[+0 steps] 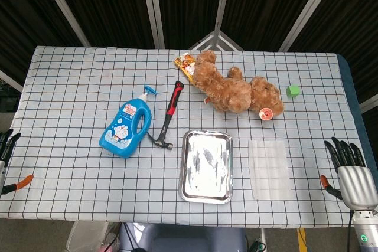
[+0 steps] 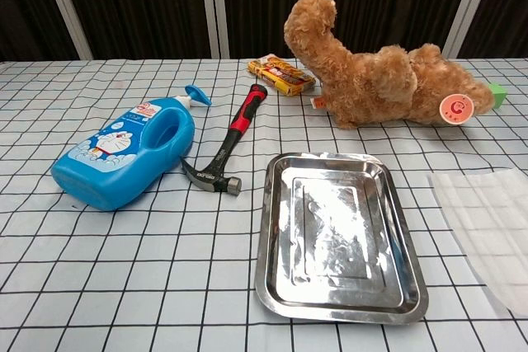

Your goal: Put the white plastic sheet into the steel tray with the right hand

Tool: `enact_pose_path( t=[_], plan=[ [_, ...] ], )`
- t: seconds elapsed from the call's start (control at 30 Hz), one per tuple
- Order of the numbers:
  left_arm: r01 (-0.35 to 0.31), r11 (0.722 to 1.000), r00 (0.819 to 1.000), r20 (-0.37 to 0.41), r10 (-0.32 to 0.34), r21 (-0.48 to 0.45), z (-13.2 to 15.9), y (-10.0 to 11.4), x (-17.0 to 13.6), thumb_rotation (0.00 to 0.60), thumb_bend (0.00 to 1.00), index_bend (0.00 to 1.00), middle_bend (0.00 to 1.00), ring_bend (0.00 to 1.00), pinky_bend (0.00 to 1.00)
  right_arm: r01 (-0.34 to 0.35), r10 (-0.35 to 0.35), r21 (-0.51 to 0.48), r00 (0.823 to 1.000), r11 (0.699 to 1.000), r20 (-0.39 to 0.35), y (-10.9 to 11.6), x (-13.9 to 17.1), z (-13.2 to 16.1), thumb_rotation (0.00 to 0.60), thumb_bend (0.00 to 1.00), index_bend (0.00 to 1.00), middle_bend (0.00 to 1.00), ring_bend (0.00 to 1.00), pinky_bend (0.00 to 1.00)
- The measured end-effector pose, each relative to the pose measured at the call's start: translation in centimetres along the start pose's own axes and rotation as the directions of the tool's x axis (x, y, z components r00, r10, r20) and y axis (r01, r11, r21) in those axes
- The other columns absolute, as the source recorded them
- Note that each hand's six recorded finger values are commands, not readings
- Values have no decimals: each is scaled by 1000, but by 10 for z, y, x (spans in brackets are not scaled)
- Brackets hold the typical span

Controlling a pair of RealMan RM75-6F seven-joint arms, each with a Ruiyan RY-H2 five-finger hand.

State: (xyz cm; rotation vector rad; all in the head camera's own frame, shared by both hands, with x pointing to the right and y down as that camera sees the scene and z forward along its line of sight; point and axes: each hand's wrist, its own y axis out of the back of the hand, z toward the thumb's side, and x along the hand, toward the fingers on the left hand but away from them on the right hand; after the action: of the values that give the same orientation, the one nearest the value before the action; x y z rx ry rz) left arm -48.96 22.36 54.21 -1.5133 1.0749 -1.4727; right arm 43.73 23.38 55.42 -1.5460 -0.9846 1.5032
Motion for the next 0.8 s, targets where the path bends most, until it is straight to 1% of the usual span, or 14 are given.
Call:
enact_pose_path(
  t=[0.23, 0.4, 0.57, 0.67, 0.8],
  plan=[
    [-2, 1000, 1000, 0, 2, -1, 0, 1, 0, 600, 0, 0, 0, 0, 0, -6, 6, 4, 1000, 1000, -8, -1, 1, 2, 600, 393, 0, 0, 0, 0],
    [-3, 1000, 1000, 3, 3, 2, 0, 1, 0, 600, 0, 0, 0, 0, 0, -30, 31, 14, 999, 999, -45, -7, 5, 10, 600, 374, 0, 0, 0, 0],
    [2, 1000, 1000, 0, -2, 1, 0, -1, 1, 600, 0, 0, 0, 0, 0, -103, 111, 74, 988, 992, -108, -24, 14, 23, 600, 357, 0, 0, 0, 0],
    [0, 1000, 1000, -2, 0, 0, 0, 0, 1, 600, 0, 0, 0, 0, 0, -144, 158, 117, 980, 983, -122, -36, 18, 28, 600, 357, 0, 0, 0, 0],
    [-2, 1000, 1000, -3, 2, -3, -1, 1, 0, 600, 0, 0, 0, 0, 0, -171, 197, 182, 972, 968, -131, -51, 21, 36, 600, 357, 0, 0, 0, 0]
  ],
)
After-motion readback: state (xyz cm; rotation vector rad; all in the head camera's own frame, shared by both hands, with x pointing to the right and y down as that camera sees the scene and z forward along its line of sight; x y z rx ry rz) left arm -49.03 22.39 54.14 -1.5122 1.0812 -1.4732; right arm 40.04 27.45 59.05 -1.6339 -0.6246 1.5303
